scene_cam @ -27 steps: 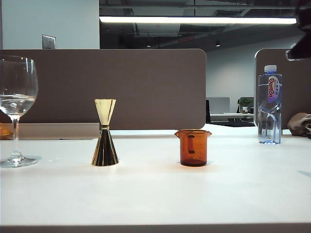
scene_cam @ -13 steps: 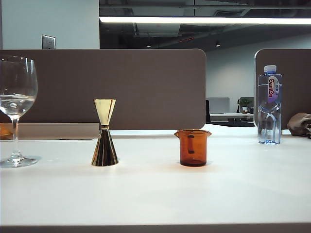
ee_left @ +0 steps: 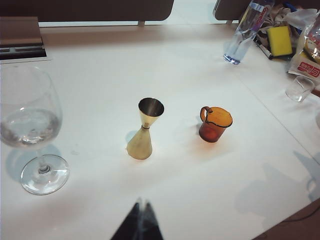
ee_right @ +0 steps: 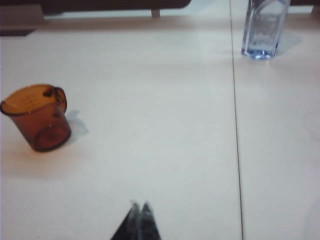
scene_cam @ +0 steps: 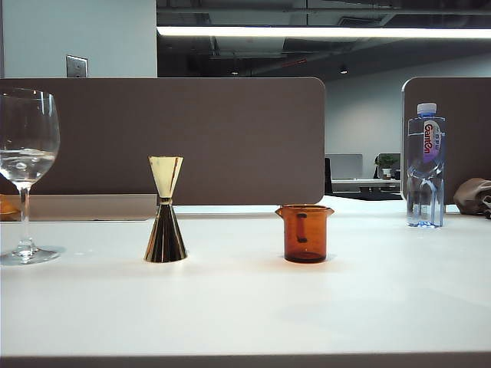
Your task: Pick up the small amber measuring cup and pour the water in it into the jigger, then pick up the jigger and pour the water in it into the wine glass.
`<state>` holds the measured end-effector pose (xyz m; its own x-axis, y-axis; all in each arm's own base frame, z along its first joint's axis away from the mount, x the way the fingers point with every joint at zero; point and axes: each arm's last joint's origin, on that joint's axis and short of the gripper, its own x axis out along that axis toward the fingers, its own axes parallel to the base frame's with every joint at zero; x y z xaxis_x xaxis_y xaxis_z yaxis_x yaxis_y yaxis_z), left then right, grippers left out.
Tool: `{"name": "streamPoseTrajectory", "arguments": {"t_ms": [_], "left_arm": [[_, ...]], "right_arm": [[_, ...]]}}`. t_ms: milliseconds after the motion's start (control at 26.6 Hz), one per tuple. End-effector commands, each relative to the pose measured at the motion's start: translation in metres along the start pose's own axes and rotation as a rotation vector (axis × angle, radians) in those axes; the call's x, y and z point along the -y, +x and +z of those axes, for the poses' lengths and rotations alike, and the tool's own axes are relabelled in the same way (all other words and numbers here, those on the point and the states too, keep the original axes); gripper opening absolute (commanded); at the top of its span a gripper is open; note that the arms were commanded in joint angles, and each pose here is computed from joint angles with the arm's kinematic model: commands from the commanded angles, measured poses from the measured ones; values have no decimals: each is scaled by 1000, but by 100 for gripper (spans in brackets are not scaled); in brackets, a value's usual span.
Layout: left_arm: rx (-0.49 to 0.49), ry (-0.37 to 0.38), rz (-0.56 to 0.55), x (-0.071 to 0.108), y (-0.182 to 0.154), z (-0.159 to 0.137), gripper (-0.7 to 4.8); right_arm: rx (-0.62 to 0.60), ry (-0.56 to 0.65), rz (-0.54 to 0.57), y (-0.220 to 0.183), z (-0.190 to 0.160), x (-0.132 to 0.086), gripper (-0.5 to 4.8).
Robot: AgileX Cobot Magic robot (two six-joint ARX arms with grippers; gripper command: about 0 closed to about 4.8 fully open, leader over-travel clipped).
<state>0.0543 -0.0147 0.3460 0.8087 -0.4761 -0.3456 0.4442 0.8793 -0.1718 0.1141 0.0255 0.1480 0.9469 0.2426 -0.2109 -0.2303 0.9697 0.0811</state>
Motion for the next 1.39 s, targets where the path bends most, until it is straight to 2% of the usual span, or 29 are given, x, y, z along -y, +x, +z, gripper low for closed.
{"name": "streamPoseTrajectory", "arguments": {"t_ms": [38,263,639,1015,1391], "left_arm": [[13,7,-3,0,-1,2,-2],[13,7,-3,0,-1,2,-2],[13,7,-3,0,-1,2,-2],[13,7,-3,0,-1,2,-2],[13,7,-3,0,-1,2,-2]], "right_arm": [[-7,6,-10,-2,-3,1,-5],[-131,15,-25,-11,-17,3,-1],[-73,11,-35,-14,-13,3,0],[38,6,-25,-20,-5,2,0],[35,6,-26,-20,-6,2,0]]}}
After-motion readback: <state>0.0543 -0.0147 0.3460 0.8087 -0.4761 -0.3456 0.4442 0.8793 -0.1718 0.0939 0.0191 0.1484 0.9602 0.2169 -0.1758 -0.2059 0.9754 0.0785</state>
